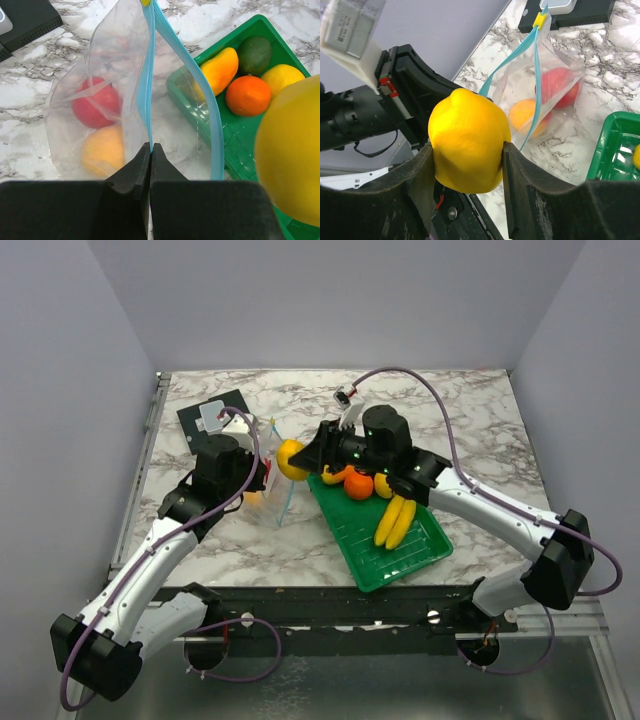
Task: Place the food in the zip-top bag and seal the zipper
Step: Place the fake fruit in the zipper food storage bag.
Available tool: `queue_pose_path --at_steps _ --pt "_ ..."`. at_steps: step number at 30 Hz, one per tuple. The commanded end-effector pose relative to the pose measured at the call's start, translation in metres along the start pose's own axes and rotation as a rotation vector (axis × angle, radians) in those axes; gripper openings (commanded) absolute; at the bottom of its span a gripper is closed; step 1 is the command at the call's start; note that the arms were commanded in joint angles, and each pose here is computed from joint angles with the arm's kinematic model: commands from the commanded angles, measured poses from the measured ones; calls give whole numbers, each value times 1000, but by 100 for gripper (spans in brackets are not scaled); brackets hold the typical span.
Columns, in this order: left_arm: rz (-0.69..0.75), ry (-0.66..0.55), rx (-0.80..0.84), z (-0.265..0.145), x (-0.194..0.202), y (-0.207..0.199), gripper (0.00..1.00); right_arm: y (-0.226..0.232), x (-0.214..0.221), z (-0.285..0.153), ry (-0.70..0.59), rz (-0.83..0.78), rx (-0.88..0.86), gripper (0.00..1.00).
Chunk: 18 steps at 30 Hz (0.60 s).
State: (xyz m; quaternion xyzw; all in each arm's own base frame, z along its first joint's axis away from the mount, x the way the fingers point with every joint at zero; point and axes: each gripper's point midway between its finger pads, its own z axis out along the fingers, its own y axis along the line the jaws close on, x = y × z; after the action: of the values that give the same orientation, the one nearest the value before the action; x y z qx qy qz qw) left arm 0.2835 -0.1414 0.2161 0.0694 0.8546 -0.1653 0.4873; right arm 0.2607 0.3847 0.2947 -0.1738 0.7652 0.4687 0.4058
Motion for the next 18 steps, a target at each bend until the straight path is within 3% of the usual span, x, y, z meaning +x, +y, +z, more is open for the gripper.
queue_pose_path --at_steps 1,18 --pt "9 -18 -5 -4 -1 1 0 12 -3 14 2 -21 -49 31" --pt "-3 -63 10 -14 -12 -2 0 -19 33 56 104 -41 75 31"
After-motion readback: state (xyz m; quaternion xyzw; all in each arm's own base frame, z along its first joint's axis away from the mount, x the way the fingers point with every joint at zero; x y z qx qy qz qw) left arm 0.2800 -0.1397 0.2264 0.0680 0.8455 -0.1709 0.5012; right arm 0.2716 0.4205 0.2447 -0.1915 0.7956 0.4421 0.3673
